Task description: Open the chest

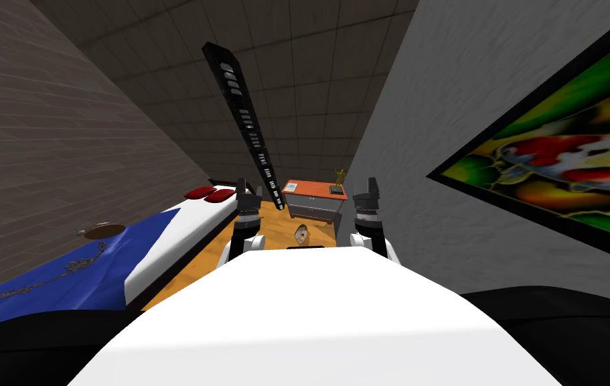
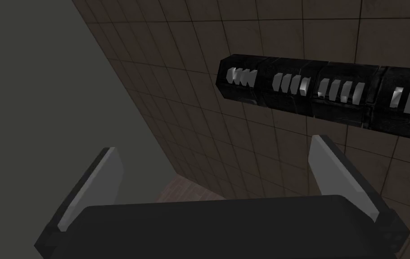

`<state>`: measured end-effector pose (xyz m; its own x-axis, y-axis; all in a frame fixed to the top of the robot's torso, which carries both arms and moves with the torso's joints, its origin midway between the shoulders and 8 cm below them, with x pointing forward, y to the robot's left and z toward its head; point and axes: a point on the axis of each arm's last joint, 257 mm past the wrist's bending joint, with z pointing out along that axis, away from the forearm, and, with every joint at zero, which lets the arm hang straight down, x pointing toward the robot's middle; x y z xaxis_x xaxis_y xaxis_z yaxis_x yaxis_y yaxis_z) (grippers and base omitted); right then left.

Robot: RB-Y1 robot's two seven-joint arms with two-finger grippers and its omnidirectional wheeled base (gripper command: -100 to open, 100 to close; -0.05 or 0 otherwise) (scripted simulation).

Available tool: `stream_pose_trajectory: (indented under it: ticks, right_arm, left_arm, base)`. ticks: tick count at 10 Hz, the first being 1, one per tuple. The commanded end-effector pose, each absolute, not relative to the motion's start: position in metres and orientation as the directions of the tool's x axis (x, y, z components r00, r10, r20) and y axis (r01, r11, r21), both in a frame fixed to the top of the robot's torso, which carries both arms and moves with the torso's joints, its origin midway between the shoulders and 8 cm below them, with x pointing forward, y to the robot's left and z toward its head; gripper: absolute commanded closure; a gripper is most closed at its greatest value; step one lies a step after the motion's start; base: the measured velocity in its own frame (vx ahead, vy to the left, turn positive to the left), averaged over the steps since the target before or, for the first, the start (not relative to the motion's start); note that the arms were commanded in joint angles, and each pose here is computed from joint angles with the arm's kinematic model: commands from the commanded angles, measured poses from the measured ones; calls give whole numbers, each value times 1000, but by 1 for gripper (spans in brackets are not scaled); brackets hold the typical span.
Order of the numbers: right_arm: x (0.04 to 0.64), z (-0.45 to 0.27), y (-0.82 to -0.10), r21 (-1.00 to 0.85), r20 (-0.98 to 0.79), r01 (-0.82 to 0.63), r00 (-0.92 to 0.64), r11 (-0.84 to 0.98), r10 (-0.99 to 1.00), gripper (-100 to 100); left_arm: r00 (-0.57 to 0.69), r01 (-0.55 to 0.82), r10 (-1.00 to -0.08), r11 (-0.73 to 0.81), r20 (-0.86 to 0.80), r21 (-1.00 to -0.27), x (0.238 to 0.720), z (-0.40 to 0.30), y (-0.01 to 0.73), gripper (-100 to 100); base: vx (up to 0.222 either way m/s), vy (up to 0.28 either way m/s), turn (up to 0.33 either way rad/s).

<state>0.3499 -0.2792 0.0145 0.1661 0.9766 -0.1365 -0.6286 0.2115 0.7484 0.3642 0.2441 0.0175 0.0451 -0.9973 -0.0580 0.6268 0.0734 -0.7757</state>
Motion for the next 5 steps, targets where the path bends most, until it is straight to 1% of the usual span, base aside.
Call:
stream_pose_trajectory:
  ticks: [1,5]
  right_arm:
    - [350,15,-279,748,-137,-629,166,212,977,0]
    - [350,15,-279,748,-137,-629,166,212,977,0]
  left_arm:
    - [45,627,-997,73,-58,-776,364,17,244,0]
    - [45,627,-997,73,-58,-776,364,18,244,0]
  base:
    - [0,0,0]
    - [0,0,0]
